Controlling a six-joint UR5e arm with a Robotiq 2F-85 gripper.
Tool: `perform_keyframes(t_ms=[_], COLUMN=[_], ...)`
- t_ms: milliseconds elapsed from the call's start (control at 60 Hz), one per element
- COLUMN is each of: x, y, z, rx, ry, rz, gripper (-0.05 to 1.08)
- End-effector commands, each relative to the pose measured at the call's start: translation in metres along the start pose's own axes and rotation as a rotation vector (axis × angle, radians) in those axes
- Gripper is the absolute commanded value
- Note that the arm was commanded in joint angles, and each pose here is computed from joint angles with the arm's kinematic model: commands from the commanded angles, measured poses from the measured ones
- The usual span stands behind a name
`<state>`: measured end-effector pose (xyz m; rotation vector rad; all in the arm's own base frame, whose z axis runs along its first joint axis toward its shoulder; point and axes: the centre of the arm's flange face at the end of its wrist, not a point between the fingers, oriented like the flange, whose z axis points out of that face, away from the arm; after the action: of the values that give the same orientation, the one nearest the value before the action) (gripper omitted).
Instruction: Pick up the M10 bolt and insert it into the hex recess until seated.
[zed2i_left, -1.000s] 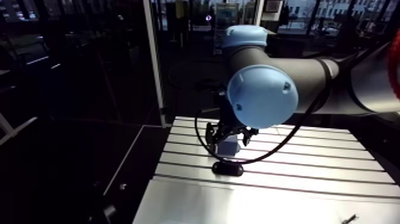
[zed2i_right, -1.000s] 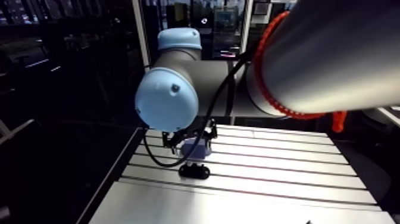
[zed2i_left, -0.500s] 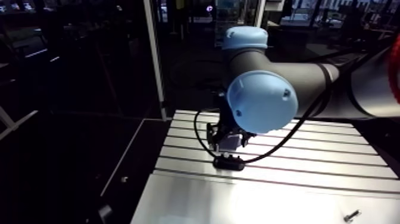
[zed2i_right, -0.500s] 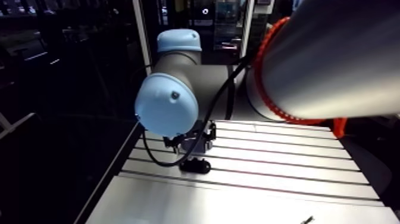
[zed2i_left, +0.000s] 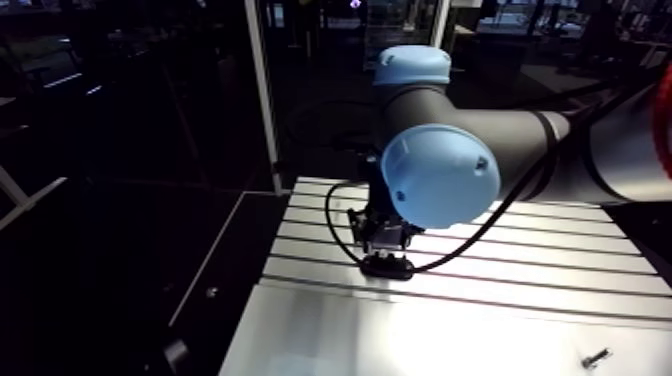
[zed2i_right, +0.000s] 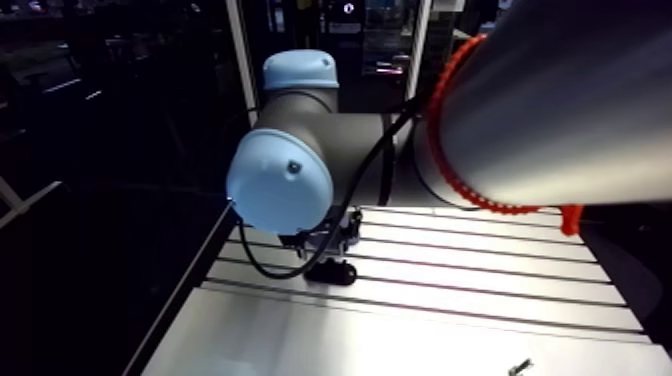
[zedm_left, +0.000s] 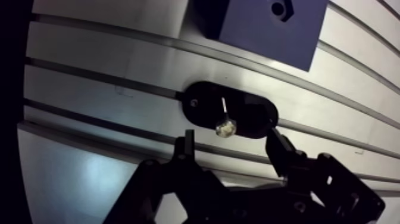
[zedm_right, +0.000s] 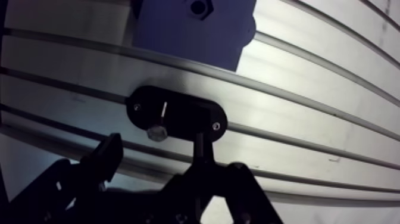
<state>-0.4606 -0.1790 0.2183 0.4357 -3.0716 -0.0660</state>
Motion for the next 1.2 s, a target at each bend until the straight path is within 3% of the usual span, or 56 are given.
perform_keyframes(t_ms=[17, 1200], x=[0.001, 0.002], y=[-0.003, -0.003], z=[0.001, 0.019], rx=[-0.003, -0.010], ry=[0.012, 0.015], rz=[0.002, -0.001], gripper=[0.32, 0.50])
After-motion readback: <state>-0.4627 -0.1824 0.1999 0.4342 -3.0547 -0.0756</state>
